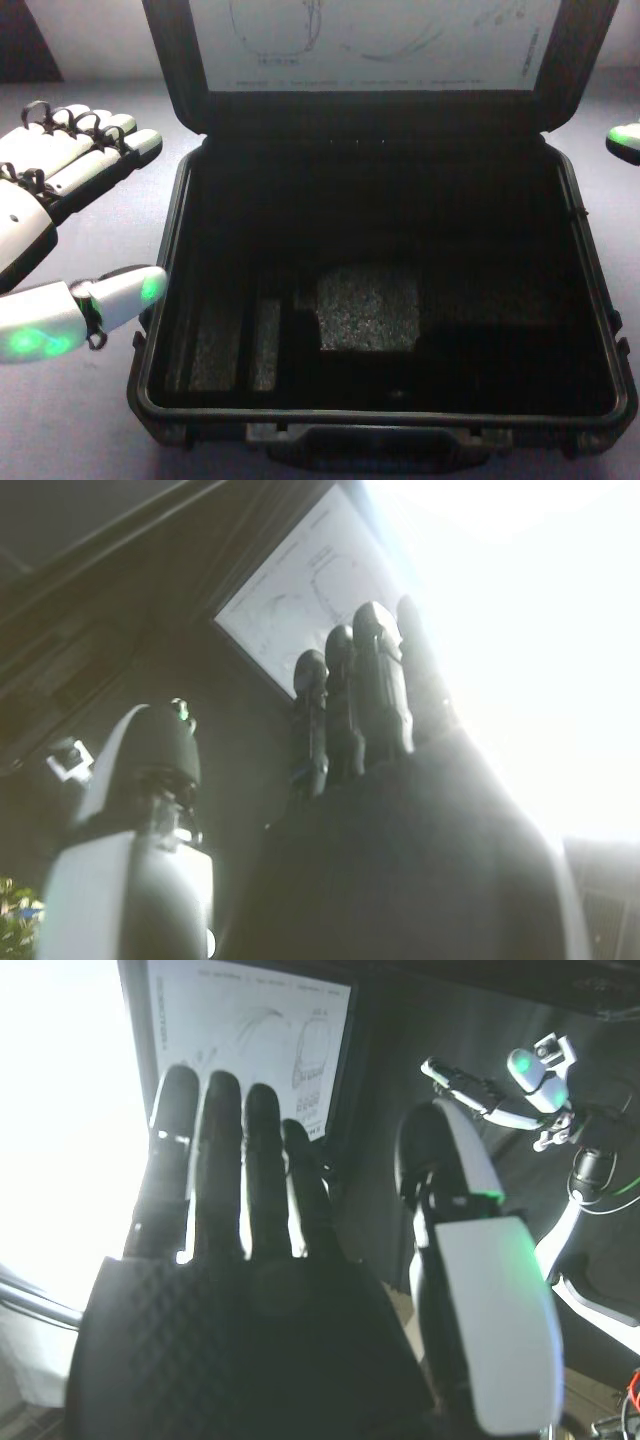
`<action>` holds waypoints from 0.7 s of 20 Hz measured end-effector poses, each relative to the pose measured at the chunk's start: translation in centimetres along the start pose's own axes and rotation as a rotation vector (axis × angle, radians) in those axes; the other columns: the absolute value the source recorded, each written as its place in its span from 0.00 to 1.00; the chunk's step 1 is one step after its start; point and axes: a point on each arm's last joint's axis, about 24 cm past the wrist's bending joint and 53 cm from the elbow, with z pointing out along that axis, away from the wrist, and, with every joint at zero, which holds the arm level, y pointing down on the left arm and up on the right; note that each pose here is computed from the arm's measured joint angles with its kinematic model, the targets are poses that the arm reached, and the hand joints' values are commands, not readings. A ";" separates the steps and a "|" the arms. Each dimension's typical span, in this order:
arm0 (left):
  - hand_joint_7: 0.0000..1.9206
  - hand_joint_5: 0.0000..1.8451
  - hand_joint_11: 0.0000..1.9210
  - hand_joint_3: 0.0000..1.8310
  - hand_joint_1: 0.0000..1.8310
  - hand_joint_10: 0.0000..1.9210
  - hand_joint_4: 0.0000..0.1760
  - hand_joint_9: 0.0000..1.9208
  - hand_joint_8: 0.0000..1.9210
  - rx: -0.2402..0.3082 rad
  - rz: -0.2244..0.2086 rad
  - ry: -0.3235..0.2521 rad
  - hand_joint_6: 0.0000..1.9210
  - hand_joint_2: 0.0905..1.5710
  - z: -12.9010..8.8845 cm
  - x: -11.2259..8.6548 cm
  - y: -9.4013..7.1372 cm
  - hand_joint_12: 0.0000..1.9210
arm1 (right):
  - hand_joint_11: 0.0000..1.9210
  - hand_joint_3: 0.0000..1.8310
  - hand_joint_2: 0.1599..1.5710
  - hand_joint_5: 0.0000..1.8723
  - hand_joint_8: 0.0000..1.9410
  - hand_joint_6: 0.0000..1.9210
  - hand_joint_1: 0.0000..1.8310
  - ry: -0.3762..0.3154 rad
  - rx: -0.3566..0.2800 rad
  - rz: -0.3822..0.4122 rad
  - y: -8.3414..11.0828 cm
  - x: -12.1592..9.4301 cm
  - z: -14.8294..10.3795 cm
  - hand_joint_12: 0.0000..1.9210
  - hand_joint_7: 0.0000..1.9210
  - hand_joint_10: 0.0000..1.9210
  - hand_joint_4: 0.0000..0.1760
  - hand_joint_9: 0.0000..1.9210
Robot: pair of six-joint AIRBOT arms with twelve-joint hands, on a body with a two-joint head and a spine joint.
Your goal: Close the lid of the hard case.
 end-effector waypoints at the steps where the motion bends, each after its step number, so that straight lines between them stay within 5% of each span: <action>1: 0.04 0.06 0.00 0.01 0.00 0.00 0.00 0.02 0.00 0.003 0.004 -0.002 0.00 0.78 0.1 -0.1 0.1 0.04 | 0.00 0.00 0.80 0.10 0.00 0.00 0.13 -0.001 0.001 0.000 0.0 0.0 0.0 0.25 0.11 0.00 0.00 0.08; 5: 0.03 0.05 0.00 0.00 0.04 0.00 0.00 0.01 0.00 -0.036 -0.001 -0.009 0.00 0.82 0.8 0.0 1.8 0.04 | 0.00 0.00 0.82 0.09 0.00 0.00 0.14 -0.007 0.028 -0.007 -1.1 -0.3 0.4 0.18 0.10 0.00 0.00 0.07; 10: 0.01 0.04 0.00 0.00 0.32 0.00 0.00 0.00 0.00 -0.112 0.005 -0.083 0.01 0.86 3.8 -2.8 5.2 0.00 | 0.01 0.00 0.80 0.09 0.00 0.00 0.14 -0.069 0.117 -0.044 -4.2 -3.6 1.5 0.09 0.08 0.00 0.00 0.06; 13: 0.02 0.04 0.00 0.00 0.30 0.00 0.00 0.01 0.00 -0.136 0.004 -0.075 0.00 0.85 5.4 -3.1 6.3 0.00 | 0.01 0.00 0.75 0.10 0.00 0.00 0.08 -0.080 0.135 -0.073 -4.8 -5.0 2.5 0.09 0.09 0.00 0.02 0.06; 14: 0.03 0.05 0.01 0.00 0.19 0.00 0.00 0.01 0.00 -0.146 0.004 -0.075 0.00 0.82 5.9 -3.3 6.7 0.00 | 0.00 0.00 0.74 0.10 0.00 0.00 0.08 -0.091 0.142 -0.086 -5.0 -5.8 2.9 0.08 0.08 0.00 0.07 0.05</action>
